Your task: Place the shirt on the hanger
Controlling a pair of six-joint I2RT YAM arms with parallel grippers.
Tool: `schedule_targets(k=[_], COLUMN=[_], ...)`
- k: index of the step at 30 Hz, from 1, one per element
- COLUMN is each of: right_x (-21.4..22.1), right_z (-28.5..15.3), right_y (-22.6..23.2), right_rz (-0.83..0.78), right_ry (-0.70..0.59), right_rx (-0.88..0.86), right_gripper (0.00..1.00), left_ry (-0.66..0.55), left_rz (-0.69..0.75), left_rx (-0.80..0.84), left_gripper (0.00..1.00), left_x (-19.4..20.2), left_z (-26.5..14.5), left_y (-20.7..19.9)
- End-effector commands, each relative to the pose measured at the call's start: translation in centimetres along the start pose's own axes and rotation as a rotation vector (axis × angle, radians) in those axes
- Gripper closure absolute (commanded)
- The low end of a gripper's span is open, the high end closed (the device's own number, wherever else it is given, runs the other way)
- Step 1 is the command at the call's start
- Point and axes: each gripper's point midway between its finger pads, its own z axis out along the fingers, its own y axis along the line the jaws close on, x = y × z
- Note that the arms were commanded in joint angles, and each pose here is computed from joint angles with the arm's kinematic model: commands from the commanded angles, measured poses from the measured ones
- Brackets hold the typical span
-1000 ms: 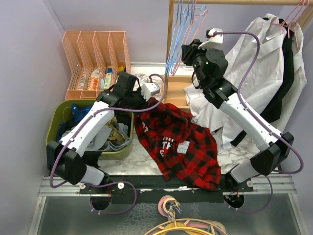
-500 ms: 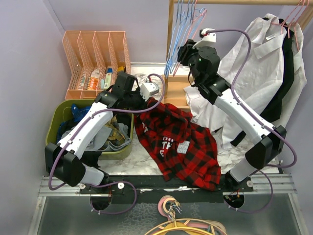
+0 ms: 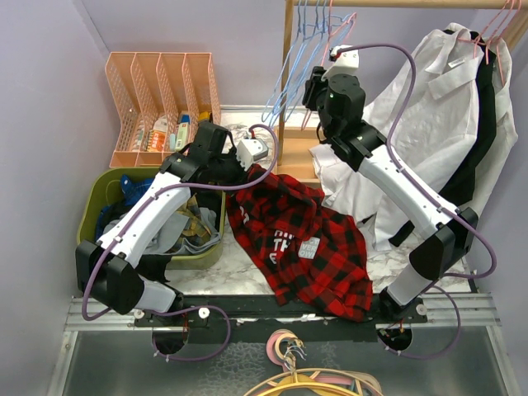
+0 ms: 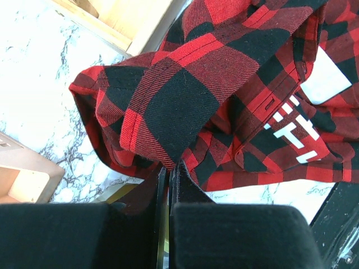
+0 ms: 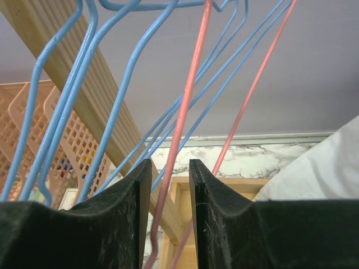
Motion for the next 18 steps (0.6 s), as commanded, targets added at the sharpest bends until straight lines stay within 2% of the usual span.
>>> schedule_targets(k=[1,4,6,8,9,18], right_x=[-1.5,-2.1,-2.6,-2.9,-3.0,-6.0], right_z=[-0.4,-0.4,-0.5,-0.6,-0.7,-2.8], right_y=[-2.1,-2.7,-3.2,-3.6,-3.9,-4.5], right_rz=[-0.056,-0.092,-0.136,-0.181,-0.203,-0.317], right_ry=[-0.026,-0.036,-0.044,-0.048,-0.049,-0.124], right_rx=[0.072,0.095,0.109,0.121,0.132,0.100], right_gripper=[0.68,0.72,0.78,0.94,0.98,0.99], left_ry=[-0.035,-0.035,-0.034,-0.031,-0.031,-0.014], left_rz=[0.015,0.014,0.014,0.014,0.013,0.000], left_rx=[0.007,0.003,0.002,0.002,0.002,-0.026], left_gripper=[1.00,1.00,1.00,1.00,1.00,1.00], left_x=[-0.6,-0.6,-0.6,-0.5,-0.5,-0.4], left_z=[-0.5,-0.6,-0.6,-0.6,-0.6,-0.6], left_y=[-0.2,-0.1,-0.1,-0.1,-0.1,0.7])
